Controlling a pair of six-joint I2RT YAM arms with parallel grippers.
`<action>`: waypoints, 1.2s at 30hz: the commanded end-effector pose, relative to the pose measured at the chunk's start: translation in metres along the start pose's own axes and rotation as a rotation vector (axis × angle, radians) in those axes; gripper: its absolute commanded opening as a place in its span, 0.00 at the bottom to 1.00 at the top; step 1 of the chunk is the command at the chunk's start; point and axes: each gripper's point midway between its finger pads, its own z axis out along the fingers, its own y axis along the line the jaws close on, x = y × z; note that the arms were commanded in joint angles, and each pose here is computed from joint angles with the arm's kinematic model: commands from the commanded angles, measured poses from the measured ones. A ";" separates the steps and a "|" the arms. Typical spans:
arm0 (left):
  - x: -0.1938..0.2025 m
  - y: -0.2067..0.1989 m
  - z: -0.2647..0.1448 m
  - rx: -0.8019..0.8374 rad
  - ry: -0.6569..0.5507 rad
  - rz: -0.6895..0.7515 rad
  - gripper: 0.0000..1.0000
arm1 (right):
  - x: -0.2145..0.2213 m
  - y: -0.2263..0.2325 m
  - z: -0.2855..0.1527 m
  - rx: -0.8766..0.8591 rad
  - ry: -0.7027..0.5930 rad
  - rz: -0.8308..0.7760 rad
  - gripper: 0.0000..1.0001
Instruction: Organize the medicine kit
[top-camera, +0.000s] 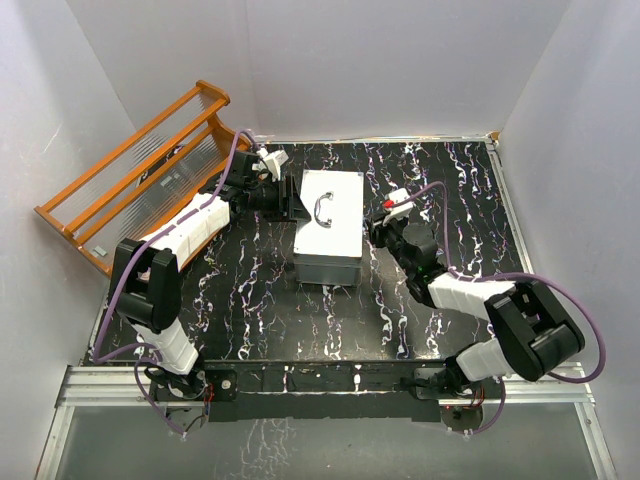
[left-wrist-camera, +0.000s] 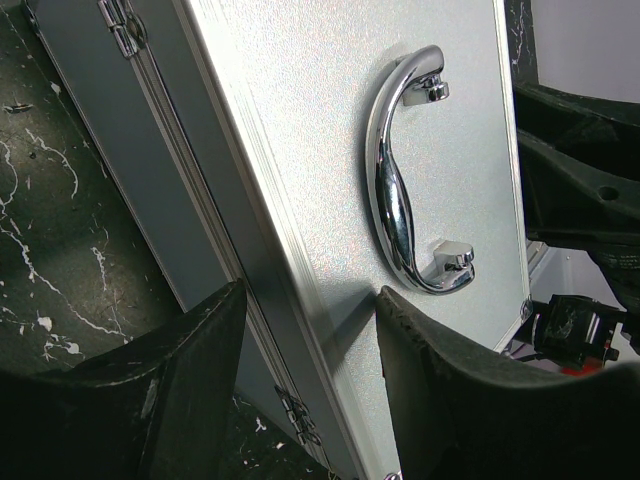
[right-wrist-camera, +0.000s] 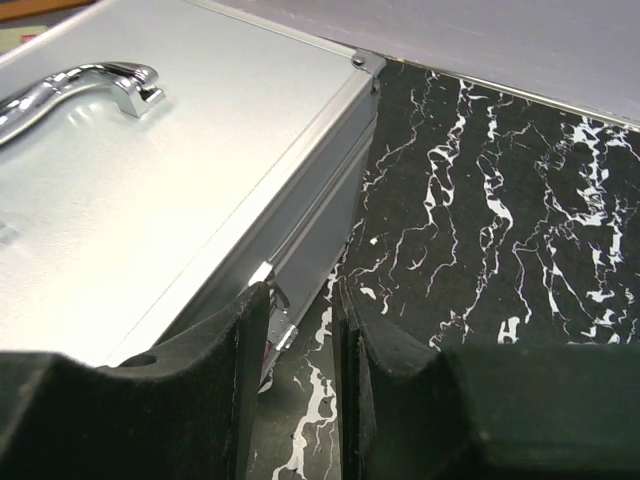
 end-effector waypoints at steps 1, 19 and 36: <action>0.024 0.014 -0.001 -0.056 0.066 -0.021 0.52 | -0.032 0.016 -0.001 -0.085 -0.098 0.027 0.31; 0.018 0.012 -0.005 -0.075 0.052 -0.031 0.54 | -0.055 -0.043 -0.017 0.253 0.001 0.379 0.39; 0.010 0.008 -0.003 -0.049 0.027 -0.076 0.49 | 0.032 -0.015 0.022 0.179 0.564 0.548 0.06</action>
